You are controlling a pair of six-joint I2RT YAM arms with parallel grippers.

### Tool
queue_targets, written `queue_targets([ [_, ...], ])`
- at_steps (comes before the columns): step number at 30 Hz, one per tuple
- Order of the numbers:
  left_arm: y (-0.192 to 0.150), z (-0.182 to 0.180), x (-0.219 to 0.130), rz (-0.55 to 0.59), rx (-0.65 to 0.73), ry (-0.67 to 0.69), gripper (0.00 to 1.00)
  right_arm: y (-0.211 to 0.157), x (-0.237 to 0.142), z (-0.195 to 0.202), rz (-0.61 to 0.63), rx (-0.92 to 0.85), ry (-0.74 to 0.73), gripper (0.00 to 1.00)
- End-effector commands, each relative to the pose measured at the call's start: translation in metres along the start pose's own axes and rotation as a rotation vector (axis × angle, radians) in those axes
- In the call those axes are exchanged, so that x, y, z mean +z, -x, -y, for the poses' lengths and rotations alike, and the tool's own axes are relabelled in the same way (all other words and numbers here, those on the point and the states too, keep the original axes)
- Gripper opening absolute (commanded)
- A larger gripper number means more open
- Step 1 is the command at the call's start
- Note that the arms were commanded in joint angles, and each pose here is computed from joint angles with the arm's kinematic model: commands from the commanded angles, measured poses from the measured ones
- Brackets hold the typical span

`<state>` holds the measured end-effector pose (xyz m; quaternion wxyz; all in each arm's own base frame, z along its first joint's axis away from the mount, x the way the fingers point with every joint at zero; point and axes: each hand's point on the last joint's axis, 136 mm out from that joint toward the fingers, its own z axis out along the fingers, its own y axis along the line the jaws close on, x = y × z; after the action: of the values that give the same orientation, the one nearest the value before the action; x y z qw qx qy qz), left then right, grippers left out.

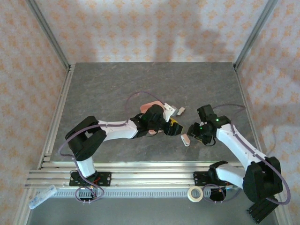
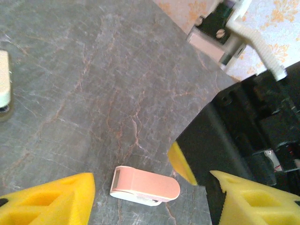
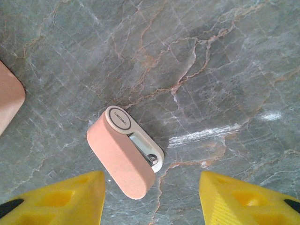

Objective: Load the staples into the stapler

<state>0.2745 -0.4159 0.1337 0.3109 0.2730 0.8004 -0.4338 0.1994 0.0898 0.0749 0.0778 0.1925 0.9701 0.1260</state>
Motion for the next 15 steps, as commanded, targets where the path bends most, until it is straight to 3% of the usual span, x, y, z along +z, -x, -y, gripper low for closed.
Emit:
queue_targets([
  [1, 0.019, -0.002, -0.013, 0.086, 0.016, 0.025, 0.65, 0.004, -0.003, 0.006, 0.013, -0.074, -0.091, 0.56],
  [15, 0.014, -0.013, -0.015, 0.098, -0.009, 0.040, 0.65, -0.001, 0.020, -0.009, -0.092, -0.208, -0.170, 0.55],
])
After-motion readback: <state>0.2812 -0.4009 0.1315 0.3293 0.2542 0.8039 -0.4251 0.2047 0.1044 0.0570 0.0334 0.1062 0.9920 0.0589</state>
